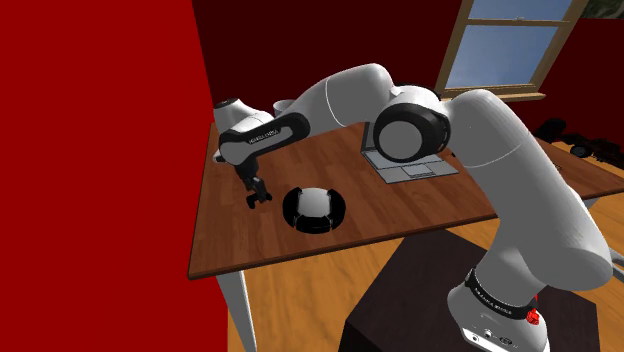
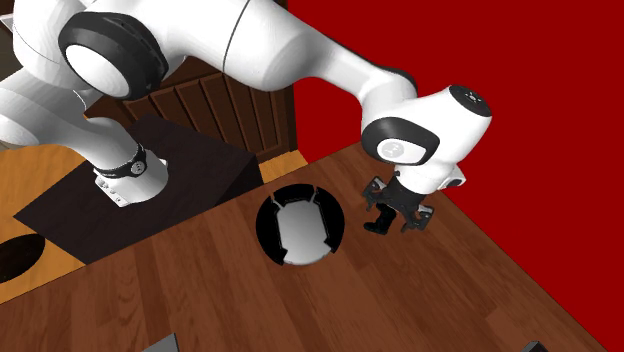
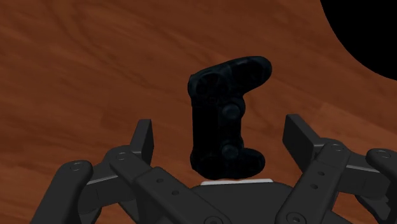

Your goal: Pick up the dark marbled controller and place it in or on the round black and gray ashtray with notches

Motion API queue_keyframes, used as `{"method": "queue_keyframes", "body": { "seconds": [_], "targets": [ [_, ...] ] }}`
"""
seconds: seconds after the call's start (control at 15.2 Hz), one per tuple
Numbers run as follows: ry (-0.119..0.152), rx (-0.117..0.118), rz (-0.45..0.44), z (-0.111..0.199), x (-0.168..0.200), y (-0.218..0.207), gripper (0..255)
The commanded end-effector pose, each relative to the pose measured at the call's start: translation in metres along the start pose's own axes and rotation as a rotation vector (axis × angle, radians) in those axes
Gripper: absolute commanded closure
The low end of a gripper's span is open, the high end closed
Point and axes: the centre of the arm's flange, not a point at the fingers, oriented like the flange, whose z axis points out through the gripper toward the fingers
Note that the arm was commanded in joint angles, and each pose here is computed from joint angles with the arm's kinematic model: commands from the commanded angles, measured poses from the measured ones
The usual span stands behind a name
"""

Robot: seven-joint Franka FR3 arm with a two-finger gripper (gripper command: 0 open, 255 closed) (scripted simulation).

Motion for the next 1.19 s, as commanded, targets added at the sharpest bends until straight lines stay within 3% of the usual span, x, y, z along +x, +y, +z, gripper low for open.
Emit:
{"method": "queue_keyframes", "body": {
  "seconds": [0.0,0.2,0.26,0.86,1.12],
  "targets": [
    [0.0,0.0,0.0,0.001,0.0,0.0,0],
    [0.0,0.0,0.0,0.0,0.0,0.0,0],
    [0.0,0.0,0.0,0.0,0.0,0.0,255],
    [0.0,0.0,0.0,0.001,0.0,0.0,255],
    [0.0,0.0,0.0,-0.02,-0.003,-0.001,255]
  ]
}}
